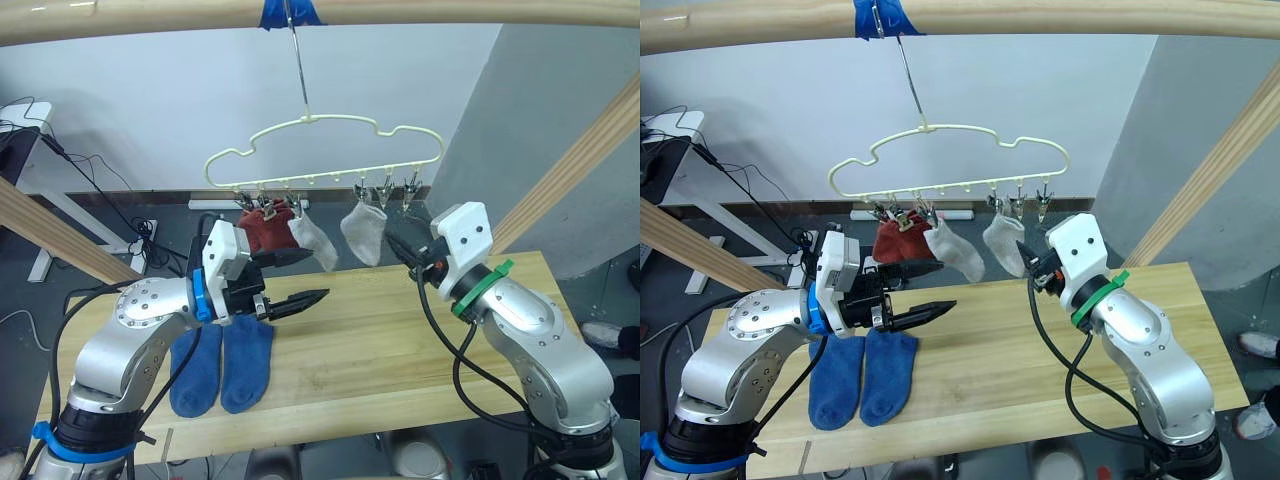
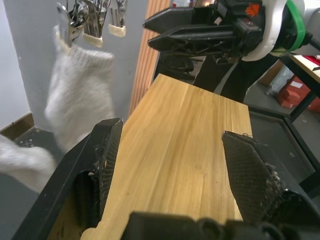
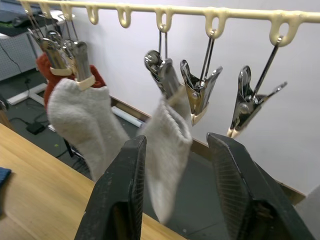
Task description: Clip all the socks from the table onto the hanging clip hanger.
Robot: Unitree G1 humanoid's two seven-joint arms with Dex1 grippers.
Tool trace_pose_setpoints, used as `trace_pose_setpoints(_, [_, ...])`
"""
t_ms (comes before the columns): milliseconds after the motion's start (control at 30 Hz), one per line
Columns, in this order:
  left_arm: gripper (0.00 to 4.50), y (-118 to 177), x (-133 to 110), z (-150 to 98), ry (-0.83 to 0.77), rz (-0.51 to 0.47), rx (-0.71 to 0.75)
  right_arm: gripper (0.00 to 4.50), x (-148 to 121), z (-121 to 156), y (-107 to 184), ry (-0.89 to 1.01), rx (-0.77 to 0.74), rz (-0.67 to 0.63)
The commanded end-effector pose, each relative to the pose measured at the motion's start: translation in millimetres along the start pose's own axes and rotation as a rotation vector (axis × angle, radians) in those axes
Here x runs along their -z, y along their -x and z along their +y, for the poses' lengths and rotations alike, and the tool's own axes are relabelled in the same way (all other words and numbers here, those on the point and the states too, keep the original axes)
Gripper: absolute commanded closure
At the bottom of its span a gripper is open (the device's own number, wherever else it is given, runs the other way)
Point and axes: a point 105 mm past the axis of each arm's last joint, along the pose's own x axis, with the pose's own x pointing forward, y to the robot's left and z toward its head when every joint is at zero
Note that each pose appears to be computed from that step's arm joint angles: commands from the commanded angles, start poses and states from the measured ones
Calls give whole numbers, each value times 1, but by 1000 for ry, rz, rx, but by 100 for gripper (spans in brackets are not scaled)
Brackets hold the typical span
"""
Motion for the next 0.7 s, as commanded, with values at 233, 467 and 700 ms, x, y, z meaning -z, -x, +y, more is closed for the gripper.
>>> trace_pose_setpoints(233, [98,-4,-19,2,-74,-31,9,232,-10,4,-14,-23,40,-37])
trace_pose_setpoints(467, [98,-6,-20,5,-86,-30,13,232,-12,0,-30,-42,68,-41])
trace_pose_setpoints(700, [98,-7,-20,6,-98,-30,14,232,-13,-7,-43,-32,102,-42])
